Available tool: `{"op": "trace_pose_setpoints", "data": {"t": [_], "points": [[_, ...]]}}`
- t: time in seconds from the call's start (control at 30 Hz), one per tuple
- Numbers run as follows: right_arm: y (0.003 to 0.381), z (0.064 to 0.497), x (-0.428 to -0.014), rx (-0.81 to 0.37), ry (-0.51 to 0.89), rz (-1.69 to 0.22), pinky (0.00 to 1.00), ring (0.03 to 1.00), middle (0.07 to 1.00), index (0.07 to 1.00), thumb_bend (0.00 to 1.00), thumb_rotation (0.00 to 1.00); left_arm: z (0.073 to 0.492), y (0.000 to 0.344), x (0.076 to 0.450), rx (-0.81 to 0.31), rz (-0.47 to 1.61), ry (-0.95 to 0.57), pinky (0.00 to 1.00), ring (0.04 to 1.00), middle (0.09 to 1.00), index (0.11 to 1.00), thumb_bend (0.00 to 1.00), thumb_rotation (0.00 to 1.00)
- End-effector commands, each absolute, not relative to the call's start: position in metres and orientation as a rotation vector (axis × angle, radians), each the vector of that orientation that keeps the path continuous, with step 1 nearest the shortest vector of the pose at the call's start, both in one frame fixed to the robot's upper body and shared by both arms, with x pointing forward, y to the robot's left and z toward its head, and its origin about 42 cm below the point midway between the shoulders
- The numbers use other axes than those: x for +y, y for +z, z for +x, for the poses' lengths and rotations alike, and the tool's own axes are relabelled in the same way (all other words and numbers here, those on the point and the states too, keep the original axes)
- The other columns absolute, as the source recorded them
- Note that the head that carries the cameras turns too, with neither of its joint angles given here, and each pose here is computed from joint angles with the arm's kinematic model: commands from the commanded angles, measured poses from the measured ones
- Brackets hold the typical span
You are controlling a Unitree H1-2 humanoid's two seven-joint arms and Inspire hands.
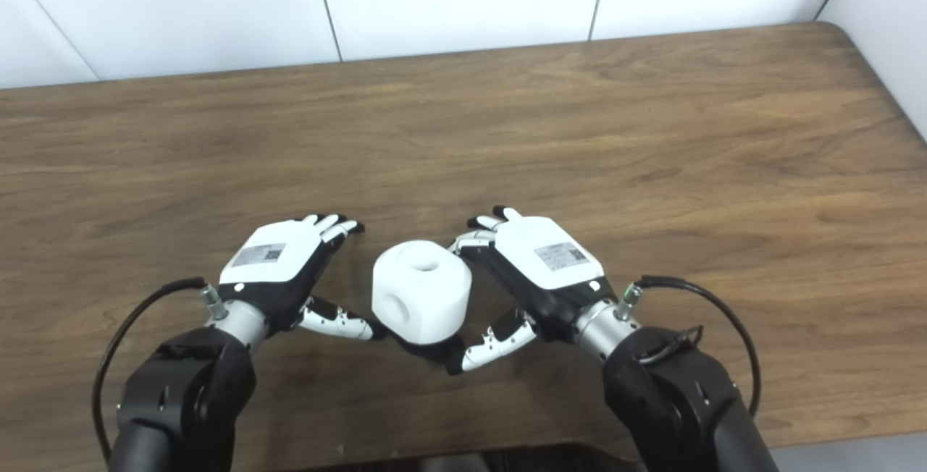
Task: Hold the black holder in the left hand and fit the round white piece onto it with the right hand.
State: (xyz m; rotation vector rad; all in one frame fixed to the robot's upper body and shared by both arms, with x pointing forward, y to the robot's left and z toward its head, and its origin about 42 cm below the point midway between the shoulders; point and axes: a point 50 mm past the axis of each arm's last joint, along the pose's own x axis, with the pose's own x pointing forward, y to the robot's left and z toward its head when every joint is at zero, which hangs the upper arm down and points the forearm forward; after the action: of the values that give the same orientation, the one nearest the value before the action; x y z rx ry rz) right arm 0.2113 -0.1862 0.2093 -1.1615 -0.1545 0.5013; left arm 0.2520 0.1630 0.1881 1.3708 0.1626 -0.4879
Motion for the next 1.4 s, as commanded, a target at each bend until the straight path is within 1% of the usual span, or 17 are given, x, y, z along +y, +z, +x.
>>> {"op": "trace_pose_setpoints", "data": {"t": [0.0, 0.23, 0.43, 0.7, 0.8, 0.9, 1.03, 1.2, 1.37], "points": [[0.223, 0.214, -0.186, -0.233, 0.47, -1.171, 1.0, 0.934, 0.823, 0.712, 0.96, 0.44, 0.252, 0.169, 0.166, 0.252, 1.38, -0.546, 1.0, 0.975, 0.953, 0.907, 1.0, 0.41], [0.245, 0.212, -0.192, -0.29, 0.42, -1.165, 1.0, 0.927, 0.817, 0.712, 0.99, 0.41, 0.254, 0.167, 0.167, 0.264, 1.373, -0.55, 1.0, 0.984, 0.956, 0.905, 1.0, 0.39], [0.267, 0.21, -0.198, -0.34, 0.383, -1.177, 1.0, 0.933, 0.822, 0.717, 0.99, 0.43, 0.254, 0.166, 0.168, 0.271, 1.371, -0.549, 1.0, 0.985, 0.955, 0.896, 1.0, 0.39], [0.285, 0.215, -0.205, -0.386, 0.342, -1.211, 1.0, 0.937, 0.82, 0.713, 0.99, 0.45, 0.254, 0.166, 0.168, 0.277, 1.37, -0.553, 1.0, 0.987, 0.957, 0.896, 1.0, 0.39], [0.29, 0.218, -0.207, -0.392, 0.326, -1.214, 1.0, 0.935, 0.821, 0.715, 0.99, 0.45, 0.254, 0.167, 0.168, 0.282, 1.364, -0.55, 1.0, 0.992, 0.959, 0.897, 1.0, 0.37], [0.292, 0.22, -0.208, -0.403, 0.312, -1.202, 1.0, 0.928, 0.814, 0.709, 0.99, 0.46, 0.255, 0.167, 0.168, 0.288, 1.371, -0.548, 1.0, 0.99, 0.959, 0.896, 1.0, 0.37], [0.29, 0.22, -0.207, -0.4, 0.307, -1.187, 1.0, 0.921, 0.809, 0.708, 0.95, 0.49, 0.256, 0.167, 0.169, 0.289, 1.381, -0.542, 1.0, 0.987, 0.954, 0.892, 1.0, 0.31], [0.285, 0.223, -0.205, -0.388, 0.307, -1.184, 1.0, 0.926, 0.811, 0.713, 0.94, 0.52, 0.256, 0.168, 0.169, 0.307, 1.395, -0.537, 1.0, 0.993, 0.954, 0.895, 1.0, 0.26], [0.28, 0.219, -0.203, -0.371, 0.331, -1.171, 1.0, 0.921, 0.812, 0.709, 0.95, 0.48, 0.256, 0.169, 0.169, 0.303, 1.399, -0.536, 1.0, 0.991, 0.954, 0.892, 1.0, 0.26]]}}
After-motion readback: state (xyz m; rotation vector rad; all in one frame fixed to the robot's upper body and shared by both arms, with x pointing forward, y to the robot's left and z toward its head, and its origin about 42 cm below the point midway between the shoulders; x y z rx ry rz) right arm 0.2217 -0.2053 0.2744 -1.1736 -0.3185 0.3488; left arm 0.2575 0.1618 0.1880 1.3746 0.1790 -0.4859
